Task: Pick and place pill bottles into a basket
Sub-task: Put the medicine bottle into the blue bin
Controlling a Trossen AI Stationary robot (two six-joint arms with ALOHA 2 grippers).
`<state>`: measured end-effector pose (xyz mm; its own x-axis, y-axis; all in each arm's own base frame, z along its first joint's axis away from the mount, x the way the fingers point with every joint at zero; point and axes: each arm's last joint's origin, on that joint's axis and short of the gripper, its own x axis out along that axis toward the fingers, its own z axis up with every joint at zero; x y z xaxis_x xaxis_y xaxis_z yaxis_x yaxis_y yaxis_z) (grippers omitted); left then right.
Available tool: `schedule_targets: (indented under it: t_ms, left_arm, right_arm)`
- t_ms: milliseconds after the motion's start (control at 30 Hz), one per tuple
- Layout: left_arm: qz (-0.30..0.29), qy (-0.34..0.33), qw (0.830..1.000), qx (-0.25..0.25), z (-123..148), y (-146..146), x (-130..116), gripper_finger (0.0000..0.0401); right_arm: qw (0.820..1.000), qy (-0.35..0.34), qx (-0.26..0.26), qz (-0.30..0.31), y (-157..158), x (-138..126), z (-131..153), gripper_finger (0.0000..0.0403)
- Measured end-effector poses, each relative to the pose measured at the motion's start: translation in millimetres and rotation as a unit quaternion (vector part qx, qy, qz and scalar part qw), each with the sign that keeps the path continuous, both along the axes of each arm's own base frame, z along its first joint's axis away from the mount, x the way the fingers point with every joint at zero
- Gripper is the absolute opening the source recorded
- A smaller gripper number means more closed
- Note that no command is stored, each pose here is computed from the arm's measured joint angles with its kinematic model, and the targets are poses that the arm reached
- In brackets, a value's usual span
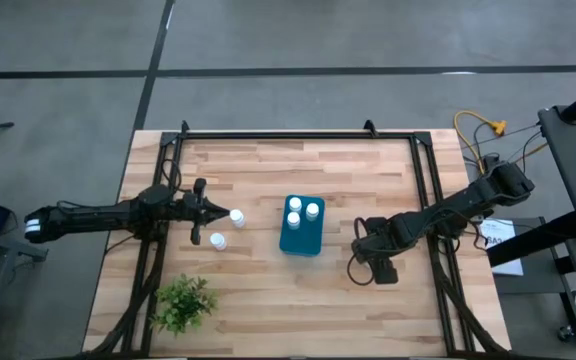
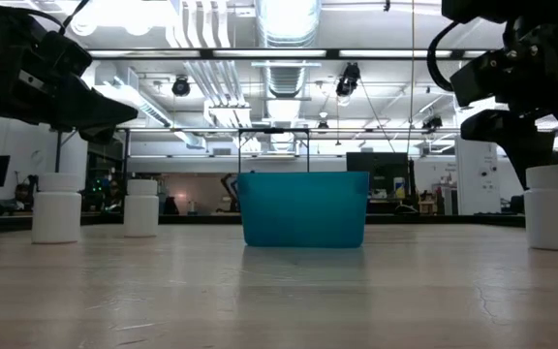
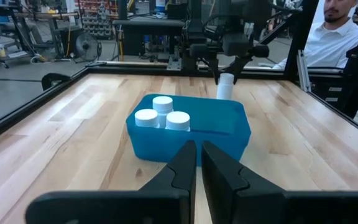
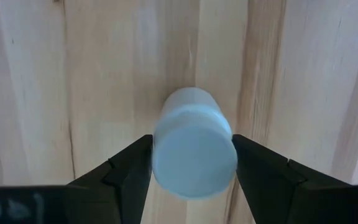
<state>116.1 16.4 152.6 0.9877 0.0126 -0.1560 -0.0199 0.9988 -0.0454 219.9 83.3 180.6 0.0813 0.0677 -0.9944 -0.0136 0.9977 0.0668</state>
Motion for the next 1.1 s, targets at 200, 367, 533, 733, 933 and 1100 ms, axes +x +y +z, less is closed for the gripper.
schedule_targets:
  t_ms: [200,367,533,733,933,1100]
  left_arm:
    - [0.000,0.000,1.000,0.000,0,0,0,0.0008]
    - [0.000,0.000,1.000,0.000,0,0,0,0.0008]
    - [0.000,0.000,1.000,0.000,0,0,0,0.0008]
    - [0.000,0.000,1.000,0.000,0,0,0,0.0008]
    - [0.000,0.000,1.000,0.000,0,0,0,0.0008]
    - [0.000,0.000,1.000,0.000,0,0,0,0.0008]
  right_arm:
    - [1.000,-0.006,0.008,0.001,1,1,0,0.0209]
    - [1.000,-0.005,0.011,0.001,1,1,0,0.0195]
    - [1.000,-0.007,0.012,0.001,1,2,0,0.0166]
    - [1.000,-0.012,0.013,0.001,1,1,2,0.0150]
    - [1.000,-0.016,0.015,0.005,2,3,7,0.0149]
    - [0.999,-0.030,0.020,0.011,3,9,17,0.0148]
